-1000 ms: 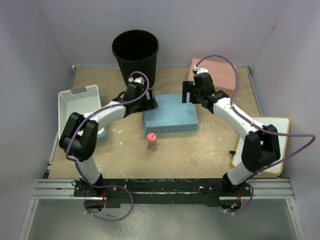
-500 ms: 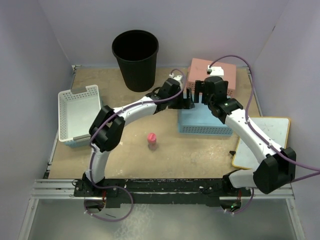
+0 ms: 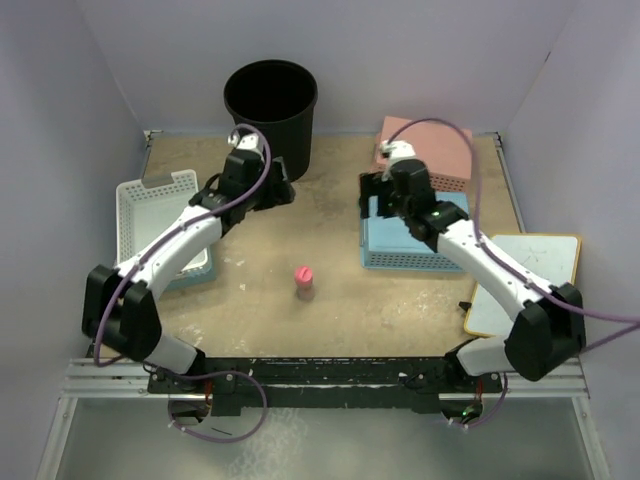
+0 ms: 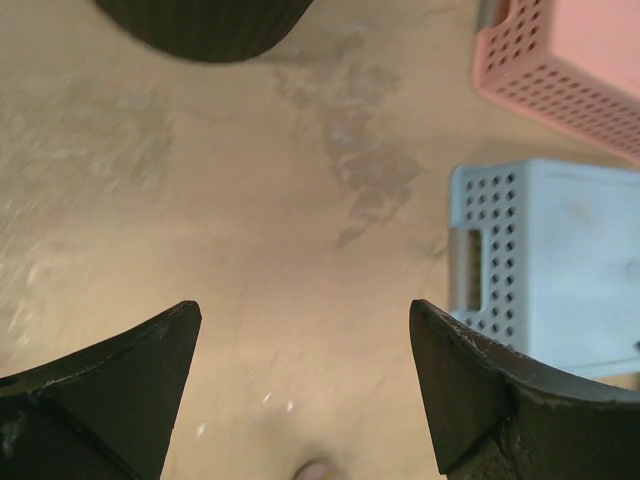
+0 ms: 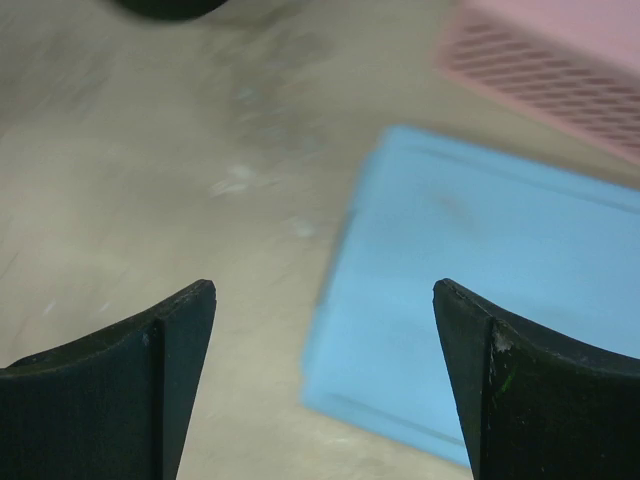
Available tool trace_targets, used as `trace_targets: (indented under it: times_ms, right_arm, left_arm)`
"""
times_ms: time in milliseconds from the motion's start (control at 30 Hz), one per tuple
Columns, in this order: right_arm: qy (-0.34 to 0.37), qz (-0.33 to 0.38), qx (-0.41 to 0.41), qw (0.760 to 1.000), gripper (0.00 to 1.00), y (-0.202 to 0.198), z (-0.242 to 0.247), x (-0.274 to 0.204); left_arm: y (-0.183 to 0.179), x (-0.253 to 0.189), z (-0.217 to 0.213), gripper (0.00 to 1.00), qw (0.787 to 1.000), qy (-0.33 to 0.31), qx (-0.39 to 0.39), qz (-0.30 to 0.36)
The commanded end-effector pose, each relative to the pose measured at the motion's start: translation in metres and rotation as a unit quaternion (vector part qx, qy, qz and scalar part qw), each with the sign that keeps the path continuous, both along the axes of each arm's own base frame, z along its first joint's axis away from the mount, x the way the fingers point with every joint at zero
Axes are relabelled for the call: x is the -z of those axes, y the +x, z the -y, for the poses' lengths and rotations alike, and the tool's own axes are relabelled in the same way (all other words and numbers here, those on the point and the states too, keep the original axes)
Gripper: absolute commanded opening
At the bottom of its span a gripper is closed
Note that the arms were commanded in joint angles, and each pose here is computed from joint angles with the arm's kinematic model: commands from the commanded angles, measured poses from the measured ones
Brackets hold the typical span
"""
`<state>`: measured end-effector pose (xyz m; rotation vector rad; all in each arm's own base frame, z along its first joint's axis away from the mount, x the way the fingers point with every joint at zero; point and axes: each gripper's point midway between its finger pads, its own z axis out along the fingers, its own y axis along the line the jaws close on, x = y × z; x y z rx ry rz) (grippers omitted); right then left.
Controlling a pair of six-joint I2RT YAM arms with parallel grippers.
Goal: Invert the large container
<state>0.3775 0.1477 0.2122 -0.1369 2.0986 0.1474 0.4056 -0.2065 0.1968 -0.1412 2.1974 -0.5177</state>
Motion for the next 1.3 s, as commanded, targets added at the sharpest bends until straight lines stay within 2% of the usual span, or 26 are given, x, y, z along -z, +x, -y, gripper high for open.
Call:
trace_targets:
  times_ms: [0,100,200,300,400,500,700,767,933,1033,1133,1267]
  right_arm:
    - [0.048,-0.055,-0.200,0.977,0.92,-0.037,-0.116,0.030]
    - [0.045,-0.110,-0.211,0.970,0.93,-0.039,-0.133,0.062]
    - [0.032,-0.150,-0.182,0.971,0.93,-0.034,-0.130,0.085]
    - [-0.037,-0.150,-0.109,0.982,0.95,-0.016,-0.101,0.098]
    - [-0.109,-0.147,-0.025,0.983,0.96,-0.001,-0.062,0.102]
    - [-0.133,-0.143,0.013,0.981,0.97,0.009,-0.044,0.099]
    - [-0.066,-0.097,-0.021,0.993,0.96,0.027,-0.075,0.061]
    - [-0.018,-0.073,-0.052,0.996,0.96,0.033,-0.097,0.035]
    - [0.027,-0.037,-0.085,0.995,0.96,0.049,-0.122,-0.005]
    - [0.021,-0.052,-0.101,0.993,0.96,0.049,-0.129,0.004]
    - [0.009,-0.106,-0.123,0.987,0.96,0.025,-0.124,0.039]
    - [0.012,-0.139,-0.155,0.978,0.95,-0.014,-0.114,0.067]
  left_arm:
    - [-0.039,0.007,-0.051,0.83,0.996,0.057,-0.064,-0.009]
    - [-0.051,-0.012,-0.091,0.85,0.988,0.088,-0.130,0.005]
    - [-0.055,-0.032,-0.122,0.86,0.980,0.105,-0.167,0.018]
    - [-0.054,-0.045,-0.128,0.87,0.981,0.126,-0.148,0.025]
    - [-0.055,-0.048,-0.140,0.87,0.973,0.161,-0.162,0.009]
    - [-0.053,-0.049,-0.155,0.88,0.967,0.172,-0.185,0.006]
    - [-0.047,-0.028,-0.178,0.88,0.968,0.152,-0.192,-0.050]
    - [-0.042,-0.035,-0.171,0.88,0.974,0.130,-0.182,-0.040]
    - [-0.041,-0.053,-0.175,0.88,0.972,0.123,-0.198,-0.008]
    - [-0.048,-0.058,-0.166,0.88,0.980,0.103,-0.172,0.009]
    - [-0.056,-0.078,-0.144,0.88,0.989,0.053,-0.120,0.061]
    - [-0.064,-0.083,-0.142,0.89,0.989,0.044,-0.110,0.087]
